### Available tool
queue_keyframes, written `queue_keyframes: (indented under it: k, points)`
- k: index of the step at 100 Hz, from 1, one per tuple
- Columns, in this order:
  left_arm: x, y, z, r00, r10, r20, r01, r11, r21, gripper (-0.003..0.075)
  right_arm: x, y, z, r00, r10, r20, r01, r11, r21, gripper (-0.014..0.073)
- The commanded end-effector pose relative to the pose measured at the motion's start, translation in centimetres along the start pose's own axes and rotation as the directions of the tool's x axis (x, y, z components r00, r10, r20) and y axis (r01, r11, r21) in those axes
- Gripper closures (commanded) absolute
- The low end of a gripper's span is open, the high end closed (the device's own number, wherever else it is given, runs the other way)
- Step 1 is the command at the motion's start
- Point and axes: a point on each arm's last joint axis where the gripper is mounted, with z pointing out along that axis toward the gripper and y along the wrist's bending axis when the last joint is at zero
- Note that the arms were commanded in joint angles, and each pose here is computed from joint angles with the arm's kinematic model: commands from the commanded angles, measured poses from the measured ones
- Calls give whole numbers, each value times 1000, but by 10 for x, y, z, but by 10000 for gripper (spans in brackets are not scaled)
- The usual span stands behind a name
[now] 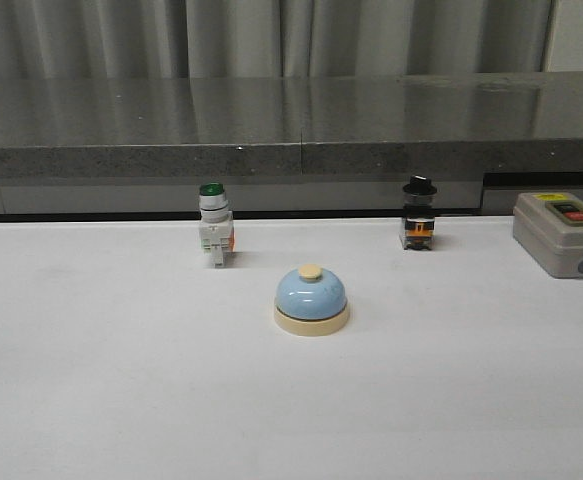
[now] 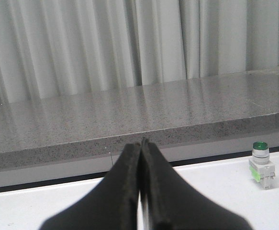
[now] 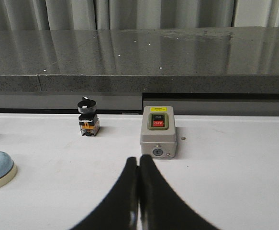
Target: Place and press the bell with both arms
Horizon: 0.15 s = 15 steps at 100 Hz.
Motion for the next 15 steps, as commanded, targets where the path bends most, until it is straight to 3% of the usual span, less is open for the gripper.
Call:
queue_keyframes:
  k: [1,15]
  points:
    - [10,-1,-2,998,-9,54,9,1000,-2,741,-15,1,-3,992,-12,126,12,1000,-1,659]
    - [10,-1,-2,998,-9,54,9,1000,-2,741,-15,1,-3,992,-12,126,12,1000,-1,659]
